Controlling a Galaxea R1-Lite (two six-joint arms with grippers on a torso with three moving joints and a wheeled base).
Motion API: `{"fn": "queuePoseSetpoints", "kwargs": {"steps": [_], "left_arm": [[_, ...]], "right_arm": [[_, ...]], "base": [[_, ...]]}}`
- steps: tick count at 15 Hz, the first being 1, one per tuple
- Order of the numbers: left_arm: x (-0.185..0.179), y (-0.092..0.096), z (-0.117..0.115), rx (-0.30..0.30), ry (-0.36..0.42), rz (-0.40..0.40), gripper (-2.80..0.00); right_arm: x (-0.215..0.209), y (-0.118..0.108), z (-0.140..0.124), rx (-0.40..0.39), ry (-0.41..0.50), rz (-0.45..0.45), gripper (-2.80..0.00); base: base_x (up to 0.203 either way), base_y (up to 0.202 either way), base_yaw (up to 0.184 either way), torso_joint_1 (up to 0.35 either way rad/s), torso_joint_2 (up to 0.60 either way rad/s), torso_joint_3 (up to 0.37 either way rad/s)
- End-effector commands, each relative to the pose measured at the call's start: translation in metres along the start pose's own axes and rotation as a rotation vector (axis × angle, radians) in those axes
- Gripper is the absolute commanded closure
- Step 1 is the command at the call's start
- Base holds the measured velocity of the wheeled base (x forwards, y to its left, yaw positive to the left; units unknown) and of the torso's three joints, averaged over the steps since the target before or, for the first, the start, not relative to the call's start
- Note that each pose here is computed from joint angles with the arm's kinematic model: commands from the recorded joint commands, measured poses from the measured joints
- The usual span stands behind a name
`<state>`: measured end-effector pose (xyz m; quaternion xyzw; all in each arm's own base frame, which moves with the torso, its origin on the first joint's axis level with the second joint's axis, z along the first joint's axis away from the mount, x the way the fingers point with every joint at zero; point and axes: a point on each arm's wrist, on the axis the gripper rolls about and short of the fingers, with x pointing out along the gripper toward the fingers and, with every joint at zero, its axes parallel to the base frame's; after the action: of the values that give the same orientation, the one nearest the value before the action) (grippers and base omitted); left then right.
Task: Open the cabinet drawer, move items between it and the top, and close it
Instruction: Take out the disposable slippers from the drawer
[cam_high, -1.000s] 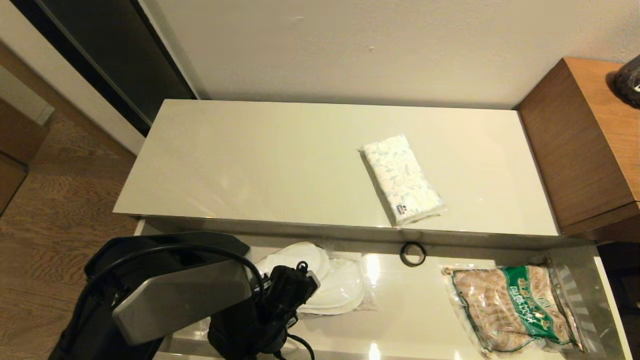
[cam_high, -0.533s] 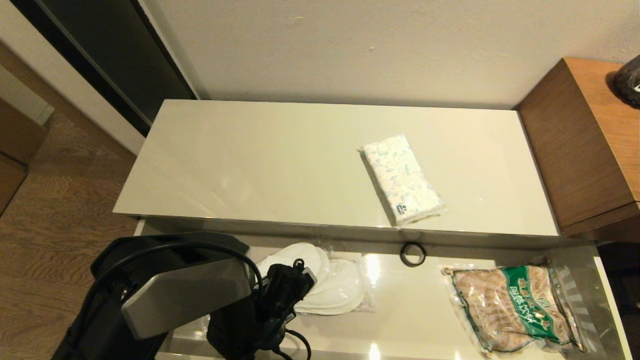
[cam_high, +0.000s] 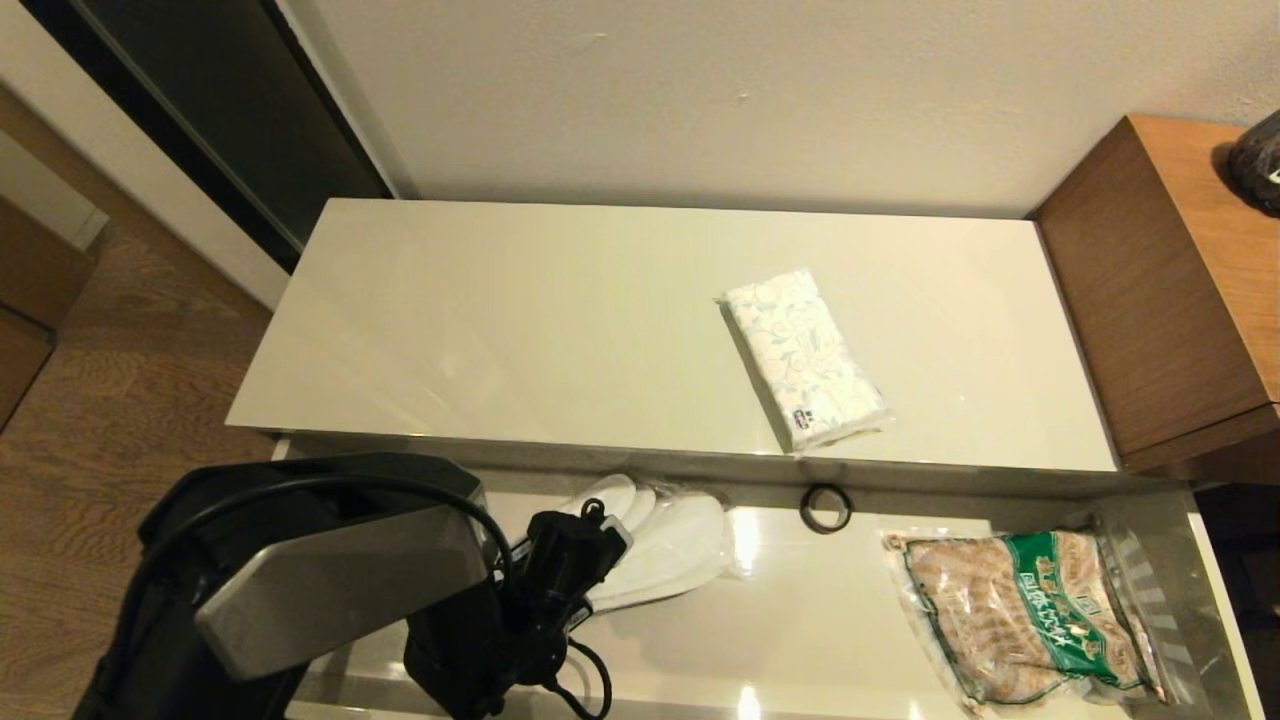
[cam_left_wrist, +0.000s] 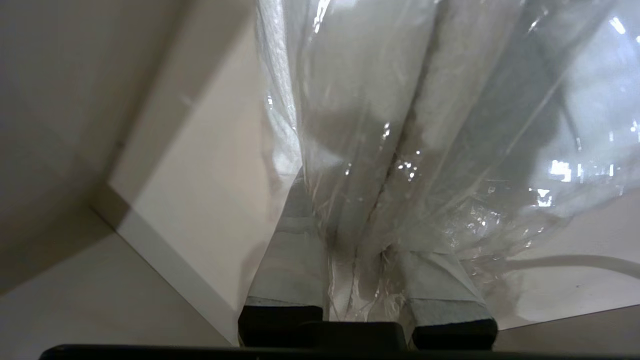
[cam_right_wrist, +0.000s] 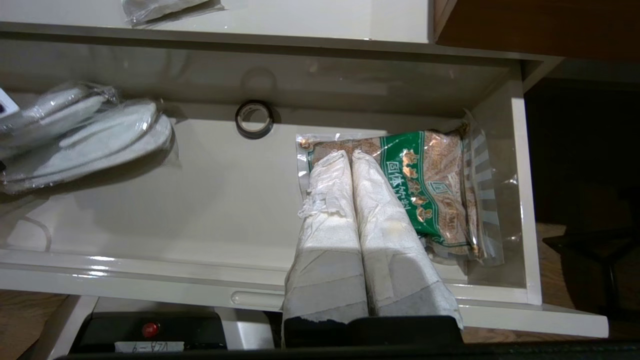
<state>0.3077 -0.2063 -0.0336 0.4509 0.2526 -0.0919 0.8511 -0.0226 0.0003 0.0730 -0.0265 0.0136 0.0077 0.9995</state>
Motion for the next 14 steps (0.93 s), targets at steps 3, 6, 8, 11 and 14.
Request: {"fn": "queuePoseSetpoints", "kwargs": {"steps": [3, 6, 8, 11, 14], "left_arm": [[-0.034, 0.027, 0.010, -0.032, -0.063, 0.026, 0.00], [-0.063, 0.036, 0.008, -0.029, -0.093, 0.017, 0.00], [-0.084, 0.040, 0.009, -0.029, -0.131, 0.011, 0.00], [-0.107, 0.042, 0.013, -0.025, -0.183, 0.002, 0.00], [-0.132, 0.051, 0.017, -0.016, -0.222, -0.013, 0.00]], "right_arm": [[0.000, 0.000, 0.000, 0.000, 0.003, 0.001, 0.00], [0.000, 0.000, 0.000, 0.000, 0.003, 0.001, 0.00], [0.000, 0.000, 0.000, 0.000, 0.003, 0.001, 0.00], [0.000, 0.000, 0.000, 0.000, 0.003, 0.001, 0.00], [0.000, 0.000, 0.000, 0.000, 0.003, 0.001, 0.00]], "base": [[0.000, 0.000, 0.000, 0.000, 0.00, 0.000], [0.000, 0.000, 0.000, 0.000, 0.00, 0.000], [0.000, 0.000, 0.000, 0.000, 0.00, 0.000], [0.000, 0.000, 0.000, 0.000, 0.00, 0.000], [0.000, 0.000, 0.000, 0.000, 0.00, 0.000]]}}
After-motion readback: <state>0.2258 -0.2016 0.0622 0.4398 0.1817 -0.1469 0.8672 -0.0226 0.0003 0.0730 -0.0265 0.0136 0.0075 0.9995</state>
